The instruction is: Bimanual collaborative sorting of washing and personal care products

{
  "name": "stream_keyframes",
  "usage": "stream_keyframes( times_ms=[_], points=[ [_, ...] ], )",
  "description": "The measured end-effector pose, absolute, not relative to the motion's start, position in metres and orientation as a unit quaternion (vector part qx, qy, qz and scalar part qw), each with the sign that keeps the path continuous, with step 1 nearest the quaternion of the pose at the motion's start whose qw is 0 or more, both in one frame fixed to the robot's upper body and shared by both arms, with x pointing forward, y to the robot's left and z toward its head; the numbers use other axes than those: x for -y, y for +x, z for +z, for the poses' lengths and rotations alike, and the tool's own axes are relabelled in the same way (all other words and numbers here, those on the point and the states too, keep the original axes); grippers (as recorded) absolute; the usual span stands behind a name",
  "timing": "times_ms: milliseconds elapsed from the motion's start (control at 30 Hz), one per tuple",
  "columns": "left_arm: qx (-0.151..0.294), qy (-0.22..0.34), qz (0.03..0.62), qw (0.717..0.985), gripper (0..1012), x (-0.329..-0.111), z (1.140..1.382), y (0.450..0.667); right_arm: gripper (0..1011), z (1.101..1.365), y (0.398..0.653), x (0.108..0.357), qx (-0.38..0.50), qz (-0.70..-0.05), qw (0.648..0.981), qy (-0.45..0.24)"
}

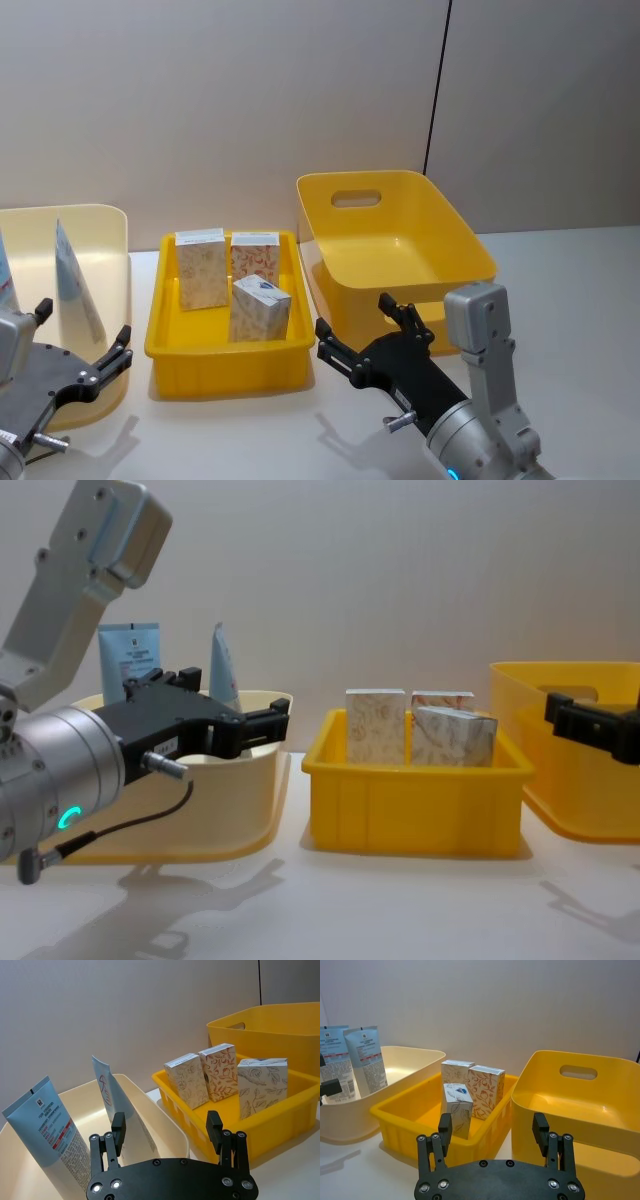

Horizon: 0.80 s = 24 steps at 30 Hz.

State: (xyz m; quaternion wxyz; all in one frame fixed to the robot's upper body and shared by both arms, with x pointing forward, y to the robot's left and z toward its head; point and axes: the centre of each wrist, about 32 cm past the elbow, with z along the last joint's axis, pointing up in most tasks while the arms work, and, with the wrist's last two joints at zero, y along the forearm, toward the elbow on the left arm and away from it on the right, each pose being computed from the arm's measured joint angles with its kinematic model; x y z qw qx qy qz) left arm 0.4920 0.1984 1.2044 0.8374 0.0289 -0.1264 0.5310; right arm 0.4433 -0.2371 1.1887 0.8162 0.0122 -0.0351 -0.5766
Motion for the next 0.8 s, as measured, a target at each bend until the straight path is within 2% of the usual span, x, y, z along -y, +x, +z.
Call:
stream_keyframes(
  times_ms=[800],
  points=[
    [0.126, 0.029, 0.531, 0.837, 1003, -0.1984, 1.2044, 0.4920, 1001, 1.1888, 0.4433, 0.2371, 0.035, -0.577, 0.816, 0.012]
  ],
)
